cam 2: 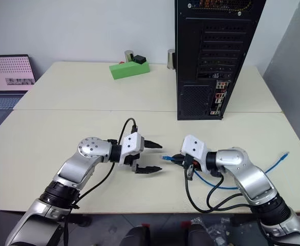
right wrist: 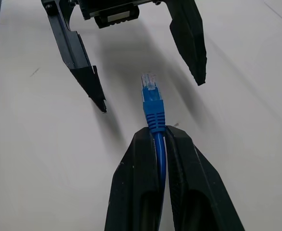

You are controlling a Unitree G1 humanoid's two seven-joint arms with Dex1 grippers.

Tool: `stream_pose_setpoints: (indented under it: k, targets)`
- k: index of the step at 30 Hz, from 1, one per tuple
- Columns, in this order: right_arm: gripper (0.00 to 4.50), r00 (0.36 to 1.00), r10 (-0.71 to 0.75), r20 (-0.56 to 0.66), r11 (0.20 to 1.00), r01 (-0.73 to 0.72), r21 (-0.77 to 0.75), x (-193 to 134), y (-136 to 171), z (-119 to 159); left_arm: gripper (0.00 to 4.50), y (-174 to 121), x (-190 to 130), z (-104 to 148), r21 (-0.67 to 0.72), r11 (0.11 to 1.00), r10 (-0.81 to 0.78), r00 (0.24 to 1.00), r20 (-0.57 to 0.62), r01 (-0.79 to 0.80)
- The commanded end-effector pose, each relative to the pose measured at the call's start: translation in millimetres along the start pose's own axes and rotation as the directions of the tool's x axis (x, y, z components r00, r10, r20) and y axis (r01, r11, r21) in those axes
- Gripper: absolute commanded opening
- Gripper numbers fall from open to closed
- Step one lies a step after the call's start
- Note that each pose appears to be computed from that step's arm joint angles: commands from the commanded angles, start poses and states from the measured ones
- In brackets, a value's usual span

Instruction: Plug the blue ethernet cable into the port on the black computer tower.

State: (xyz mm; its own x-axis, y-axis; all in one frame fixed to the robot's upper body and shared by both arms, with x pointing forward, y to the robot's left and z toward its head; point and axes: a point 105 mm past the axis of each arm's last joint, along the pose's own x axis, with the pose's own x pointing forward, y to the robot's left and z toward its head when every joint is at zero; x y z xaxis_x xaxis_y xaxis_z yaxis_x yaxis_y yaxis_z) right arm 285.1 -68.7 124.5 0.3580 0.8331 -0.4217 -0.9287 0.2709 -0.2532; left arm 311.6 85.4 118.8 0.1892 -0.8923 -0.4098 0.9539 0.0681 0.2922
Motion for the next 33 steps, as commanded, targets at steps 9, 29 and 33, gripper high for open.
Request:
stream_pose_setpoints:
  k: [9,29,33]
  targets:
    - [0.0,0.999,0.026,0.036,0.996,-0.023,-0.083,3.6,4.9,20.4,1.59,-1.6,2.1,13.1,0.028,0.999,-0.043,0.999,0.033,0.042]
    - [2.24,0.999,0.034,-0.021,0.994,-0.036,-0.103,-31.6,-7.8,14.7,0.3,-1.9,3.7,13.7,0.275,0.961,-0.006,0.996,0.093,-0.02]
    - [2.9,0.999,0.045,0.019,0.999,-0.045,0.003,-43.4,-7.7,14.1,0.3,-2.2,2.9,7.6,0.452,0.891,0.01,0.996,0.085,-0.047]
